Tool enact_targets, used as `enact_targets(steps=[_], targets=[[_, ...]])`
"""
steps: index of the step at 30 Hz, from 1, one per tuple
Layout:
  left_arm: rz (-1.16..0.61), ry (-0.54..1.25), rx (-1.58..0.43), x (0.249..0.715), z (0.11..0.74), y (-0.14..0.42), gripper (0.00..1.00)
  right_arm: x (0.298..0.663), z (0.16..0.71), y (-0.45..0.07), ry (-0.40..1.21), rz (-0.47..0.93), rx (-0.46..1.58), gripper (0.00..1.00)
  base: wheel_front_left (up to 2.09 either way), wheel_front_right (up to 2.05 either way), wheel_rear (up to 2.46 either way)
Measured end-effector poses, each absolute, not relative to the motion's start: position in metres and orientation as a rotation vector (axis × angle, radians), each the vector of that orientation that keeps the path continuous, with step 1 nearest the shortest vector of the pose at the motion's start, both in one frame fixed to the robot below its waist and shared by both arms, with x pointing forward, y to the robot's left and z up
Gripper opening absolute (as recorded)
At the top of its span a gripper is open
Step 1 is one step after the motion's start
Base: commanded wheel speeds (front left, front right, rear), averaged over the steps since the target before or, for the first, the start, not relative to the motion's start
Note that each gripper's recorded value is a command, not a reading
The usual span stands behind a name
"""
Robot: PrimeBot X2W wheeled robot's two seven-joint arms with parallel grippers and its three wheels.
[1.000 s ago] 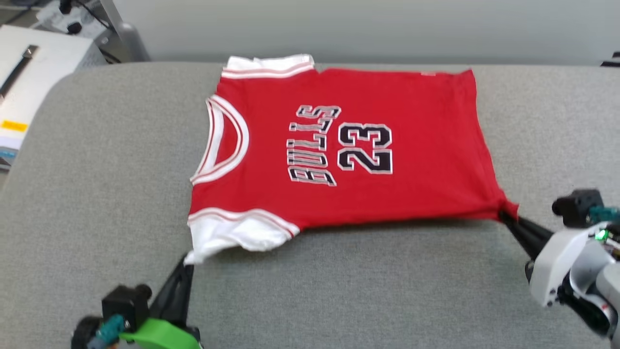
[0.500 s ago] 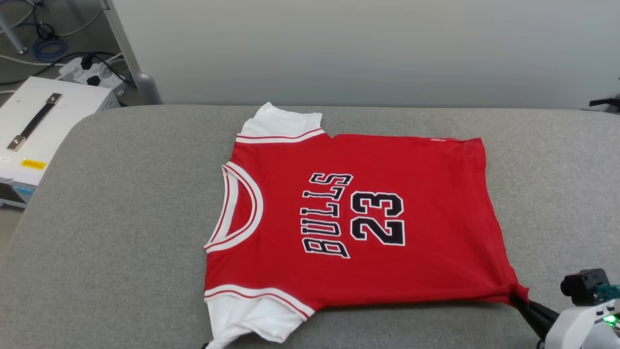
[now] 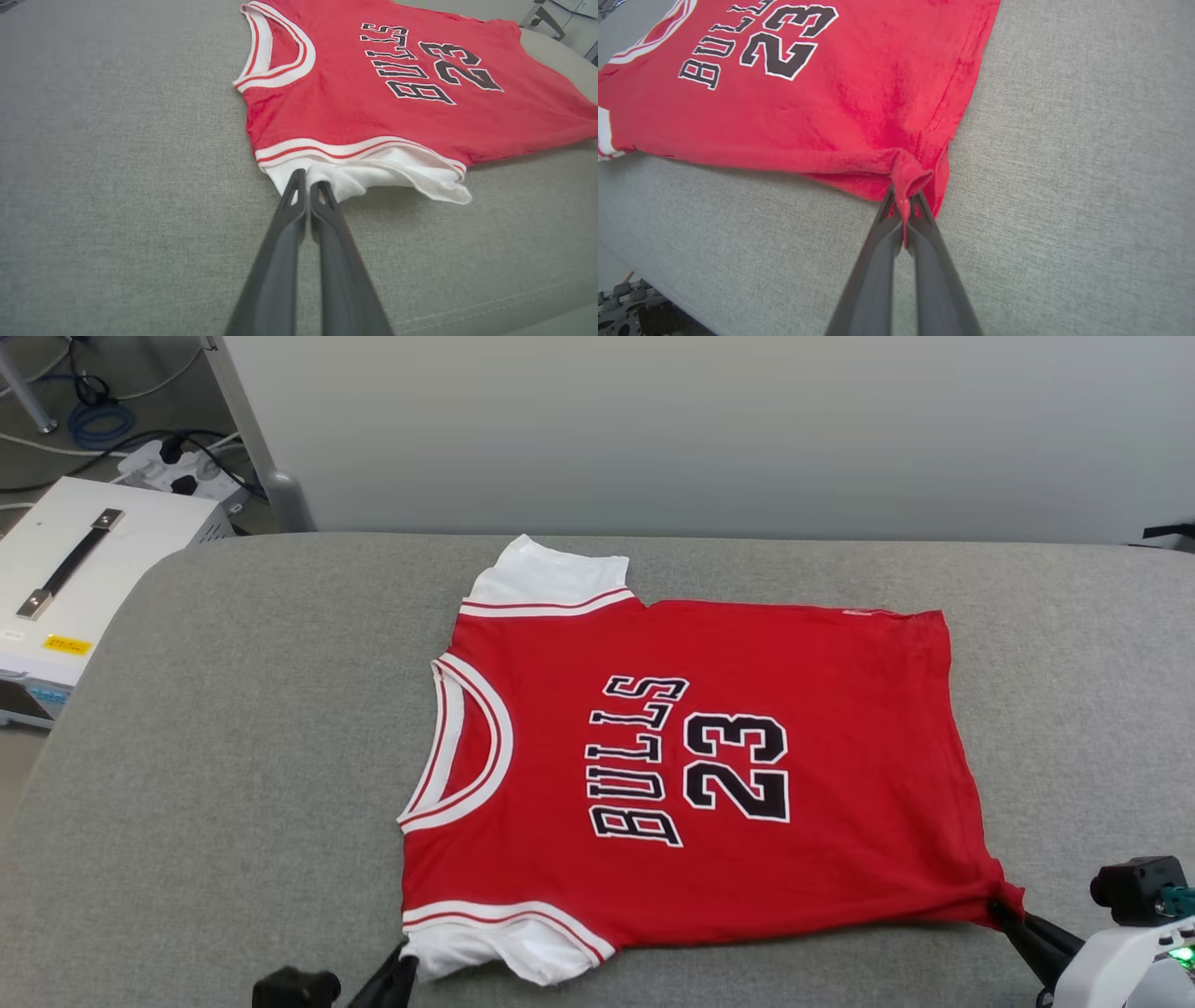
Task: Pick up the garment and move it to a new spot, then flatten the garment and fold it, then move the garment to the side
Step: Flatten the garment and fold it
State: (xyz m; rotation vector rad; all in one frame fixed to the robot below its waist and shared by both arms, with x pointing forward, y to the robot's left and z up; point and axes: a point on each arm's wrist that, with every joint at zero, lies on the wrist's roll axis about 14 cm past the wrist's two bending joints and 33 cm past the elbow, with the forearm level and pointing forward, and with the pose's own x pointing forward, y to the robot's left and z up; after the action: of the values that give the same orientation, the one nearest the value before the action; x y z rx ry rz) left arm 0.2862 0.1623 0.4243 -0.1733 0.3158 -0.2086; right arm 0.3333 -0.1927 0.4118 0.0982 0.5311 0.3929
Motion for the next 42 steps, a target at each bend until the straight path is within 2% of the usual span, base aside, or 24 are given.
enact_targets(steps=[4,5,9,15,24,32,38,39,40,41,42], targets=[[-0.243,0.263,-0.126,0.314,0.438,0.165,0.0,0.34,0.414,-0.188,0.519,0.397,0.107,0.0,0.0,0.0,0.0],[-0.295,0.226,-0.084,0.341,0.449,0.164,0.0,0.358,0.424,-0.185,0.484,0.393,0.116,0.0,0.0,0.0,0.0],[-0.36,0.19,0.003,0.402,0.461,0.165,0.0,0.393,0.434,-0.182,0.435,0.372,0.134,0.0,0.0,0.0,0.0],[-0.366,0.213,0.048,0.445,0.455,0.17,0.0,0.415,0.424,-0.188,0.45,0.337,0.14,0.0,0.0,0.0,0.0],[-0.356,0.303,0.087,0.481,0.419,0.177,0.0,0.438,0.401,-0.186,0.499,0.322,0.142,0.0,0.0,0.0,0.0],[-0.384,0.434,0.08,0.475,0.371,0.167,0.0,0.449,0.375,-0.191,0.567,0.302,0.111,0.0,0.0,0.0,0.0],[-0.382,0.457,0.07,0.472,0.365,0.168,0.0,0.451,0.372,-0.186,0.561,0.305,0.117,0.0,0.0,0.0,0.0],[-0.38,0.456,0.071,0.472,0.366,0.168,0.0,0.452,0.374,-0.186,0.553,0.304,0.118,0.2,0.0,0.0,0.0],[-0.377,0.457,0.07,0.471,0.366,0.169,0.33,0.452,0.376,-0.186,0.547,0.304,0.118,0.53,0.0,0.0,0.0],[-0.372,0.458,0.067,0.47,0.367,0.17,1.0,0.452,0.378,-0.185,0.539,0.305,0.117,1.0,0.0,0.0,0.0],[-0.365,0.457,0.065,0.47,0.369,0.172,1.0,0.452,0.382,-0.186,0.525,0.306,0.115,1.0,0.0,0.0,0.0]])
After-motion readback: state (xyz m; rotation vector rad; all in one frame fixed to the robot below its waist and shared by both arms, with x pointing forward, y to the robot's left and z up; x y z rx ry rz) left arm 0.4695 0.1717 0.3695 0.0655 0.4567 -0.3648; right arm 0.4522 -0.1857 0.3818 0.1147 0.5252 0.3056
